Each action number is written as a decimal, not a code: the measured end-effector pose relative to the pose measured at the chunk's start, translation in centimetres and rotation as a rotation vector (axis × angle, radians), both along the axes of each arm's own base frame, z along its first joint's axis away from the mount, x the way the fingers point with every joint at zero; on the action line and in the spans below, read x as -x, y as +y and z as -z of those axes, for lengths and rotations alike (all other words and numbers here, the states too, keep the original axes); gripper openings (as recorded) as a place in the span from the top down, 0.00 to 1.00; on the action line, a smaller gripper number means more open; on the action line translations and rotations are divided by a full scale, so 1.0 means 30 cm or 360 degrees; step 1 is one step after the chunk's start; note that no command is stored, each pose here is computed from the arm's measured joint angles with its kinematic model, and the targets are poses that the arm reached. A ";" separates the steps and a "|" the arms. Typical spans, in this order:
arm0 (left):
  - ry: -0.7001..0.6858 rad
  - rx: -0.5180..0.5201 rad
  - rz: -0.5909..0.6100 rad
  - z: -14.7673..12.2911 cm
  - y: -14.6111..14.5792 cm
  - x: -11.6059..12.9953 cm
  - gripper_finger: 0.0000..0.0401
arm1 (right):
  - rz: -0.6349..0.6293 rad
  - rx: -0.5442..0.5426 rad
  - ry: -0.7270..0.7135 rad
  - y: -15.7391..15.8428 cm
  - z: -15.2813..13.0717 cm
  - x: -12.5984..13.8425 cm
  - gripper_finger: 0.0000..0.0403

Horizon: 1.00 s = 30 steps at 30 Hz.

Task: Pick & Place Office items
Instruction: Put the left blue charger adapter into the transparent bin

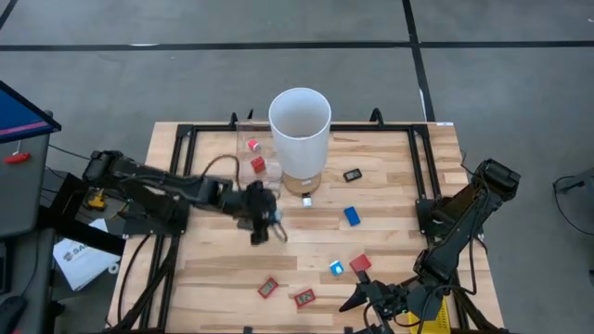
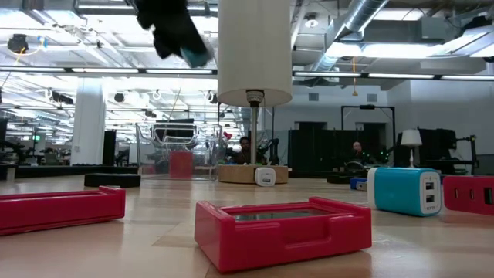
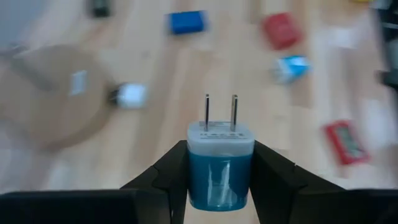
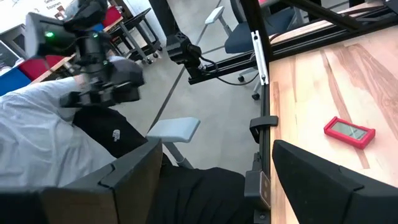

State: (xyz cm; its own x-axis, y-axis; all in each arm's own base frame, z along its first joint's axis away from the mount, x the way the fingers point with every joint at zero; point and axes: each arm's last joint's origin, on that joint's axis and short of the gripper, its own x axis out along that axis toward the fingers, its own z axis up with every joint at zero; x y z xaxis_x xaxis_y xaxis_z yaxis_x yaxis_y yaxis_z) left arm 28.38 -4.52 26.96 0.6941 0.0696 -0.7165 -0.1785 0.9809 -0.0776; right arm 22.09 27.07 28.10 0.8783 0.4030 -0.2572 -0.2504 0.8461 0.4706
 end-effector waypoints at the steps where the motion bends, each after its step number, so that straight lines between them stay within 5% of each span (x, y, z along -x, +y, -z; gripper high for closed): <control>1: 0.0030 -0.0006 -0.0045 0.004 0.029 0.000 0.69 | 0.0000 0.0000 0.0000 0.000 0.000 0.000 0.26; 12: 0.0173 0.0030 -0.0441 -0.027 0.237 0.084 0.69 | -0.0017 0.0001 0.0000 0.008 0.000 0.010 0.26; 22: -0.0061 0.0084 -0.0733 -0.143 0.327 0.212 0.69 | 0.0006 0.0011 -0.0010 0.011 0.000 0.015 0.26; 30: -0.0115 0.0082 -0.1019 -0.152 0.440 0.251 0.69 | 0.0009 0.0028 -0.0019 0.009 0.000 0.014 0.26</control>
State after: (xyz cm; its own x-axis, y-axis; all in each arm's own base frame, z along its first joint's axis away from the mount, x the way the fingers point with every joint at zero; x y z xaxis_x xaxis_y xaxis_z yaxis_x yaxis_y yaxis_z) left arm 20.87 8.69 31.51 0.5733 0.4523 -0.6831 -0.7195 0.6768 -0.1557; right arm 21.68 27.35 28.10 0.8836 0.3934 -0.2538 -0.2508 0.8556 0.4529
